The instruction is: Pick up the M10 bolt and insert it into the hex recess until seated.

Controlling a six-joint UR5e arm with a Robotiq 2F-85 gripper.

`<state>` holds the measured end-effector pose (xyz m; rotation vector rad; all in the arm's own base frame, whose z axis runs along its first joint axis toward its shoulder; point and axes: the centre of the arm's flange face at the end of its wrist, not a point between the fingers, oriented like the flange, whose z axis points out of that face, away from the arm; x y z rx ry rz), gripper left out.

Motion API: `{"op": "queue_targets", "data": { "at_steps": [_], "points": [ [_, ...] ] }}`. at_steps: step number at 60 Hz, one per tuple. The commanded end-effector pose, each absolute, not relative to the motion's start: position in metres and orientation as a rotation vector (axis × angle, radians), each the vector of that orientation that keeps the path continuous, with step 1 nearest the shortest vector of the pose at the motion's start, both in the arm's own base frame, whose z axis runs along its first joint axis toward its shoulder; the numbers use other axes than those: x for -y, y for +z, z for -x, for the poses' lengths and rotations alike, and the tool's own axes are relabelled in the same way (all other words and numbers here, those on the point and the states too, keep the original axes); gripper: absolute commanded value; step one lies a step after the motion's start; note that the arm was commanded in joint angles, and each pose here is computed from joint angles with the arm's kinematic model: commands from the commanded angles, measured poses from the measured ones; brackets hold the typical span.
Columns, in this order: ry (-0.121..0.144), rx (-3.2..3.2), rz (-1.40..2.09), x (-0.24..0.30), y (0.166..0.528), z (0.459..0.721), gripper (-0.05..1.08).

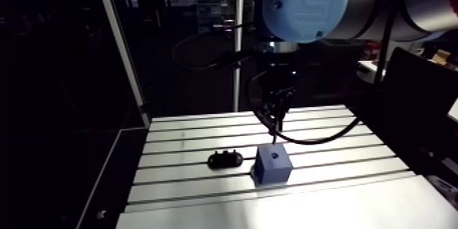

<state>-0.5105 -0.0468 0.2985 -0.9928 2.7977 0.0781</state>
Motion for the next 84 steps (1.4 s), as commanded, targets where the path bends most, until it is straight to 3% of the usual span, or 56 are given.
{"op": "queue_targets", "data": {
  "at_steps": [1, 13, 58, 84],
  "points": [
    [0.075, -2.795, 0.988, 0.046, 0.293, 0.510, 0.81],
    [0.080, -2.800, 0.987, 0.044, 0.289, 0.509, 0.82],
    [0.051, -2.776, 0.959, 0.035, 0.271, 0.506, 0.81],
    [0.046, -2.775, 0.954, 0.035, 0.270, 0.506, 0.81]
  ]
}}
